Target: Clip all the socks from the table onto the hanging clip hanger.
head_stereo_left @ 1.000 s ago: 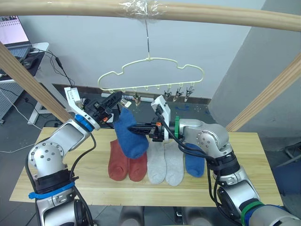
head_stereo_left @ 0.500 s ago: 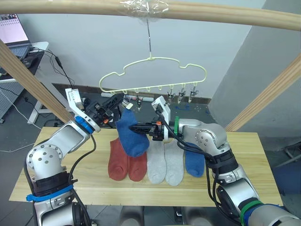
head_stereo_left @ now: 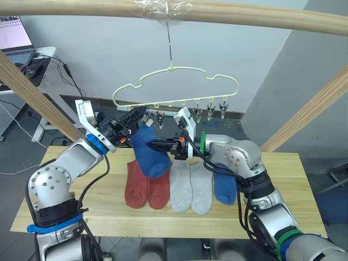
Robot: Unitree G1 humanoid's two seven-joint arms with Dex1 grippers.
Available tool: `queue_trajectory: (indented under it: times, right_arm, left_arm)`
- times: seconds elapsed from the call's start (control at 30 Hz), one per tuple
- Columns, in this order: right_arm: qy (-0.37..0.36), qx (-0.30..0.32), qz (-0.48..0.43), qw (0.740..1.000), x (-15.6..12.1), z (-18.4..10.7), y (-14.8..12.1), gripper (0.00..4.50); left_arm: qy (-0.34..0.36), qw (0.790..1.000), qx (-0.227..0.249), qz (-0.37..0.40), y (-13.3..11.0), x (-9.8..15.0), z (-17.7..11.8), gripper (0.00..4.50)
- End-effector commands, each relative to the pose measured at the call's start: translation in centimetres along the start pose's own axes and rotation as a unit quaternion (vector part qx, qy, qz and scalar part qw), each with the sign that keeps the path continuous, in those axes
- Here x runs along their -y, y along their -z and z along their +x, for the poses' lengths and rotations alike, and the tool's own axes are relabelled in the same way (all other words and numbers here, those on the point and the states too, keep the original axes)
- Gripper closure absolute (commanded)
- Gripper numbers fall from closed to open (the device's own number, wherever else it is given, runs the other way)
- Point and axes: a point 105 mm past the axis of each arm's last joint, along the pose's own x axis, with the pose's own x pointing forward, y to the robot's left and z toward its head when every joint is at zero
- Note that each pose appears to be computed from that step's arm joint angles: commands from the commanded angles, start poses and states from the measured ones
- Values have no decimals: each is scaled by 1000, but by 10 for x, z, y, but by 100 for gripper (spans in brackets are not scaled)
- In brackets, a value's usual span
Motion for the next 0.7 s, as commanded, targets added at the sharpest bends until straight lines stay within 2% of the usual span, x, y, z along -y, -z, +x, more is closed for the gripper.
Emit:
queue_trajectory:
  times: [0.03,0.17,0.2,0.27,0.3,0.33,0.5,0.7]
  right_arm:
    - [-12,12,-5,1000,-8,5,-2,450]
    - [-25,16,14,999,-18,18,3,450]
    - [-26,18,20,999,-18,20,3,450]
    - [-18,21,27,999,-17,26,5,450]
    - [-19,22,34,999,-18,28,6,398]
    - [-21,23,38,999,-19,29,7,377]
    - [-3,9,30,1000,-13,26,16,209]
    - [62,-25,-15,998,13,-7,35,2]
  left_arm:
    - [12,1000,15,24,-8,8,-2,144]
    - [3,999,17,37,-10,6,-5,18]
    - [-1,999,15,46,-10,5,-5,2]
    - [-5,998,2,68,-7,3,-7,2]
    - [-8,997,-3,78,-6,2,-8,0]
    - [-12,996,-4,88,-5,1,-9,0]
    - [-31,991,-16,132,-1,-5,-13,0]
    - [-79,971,-54,221,16,-23,-20,0]
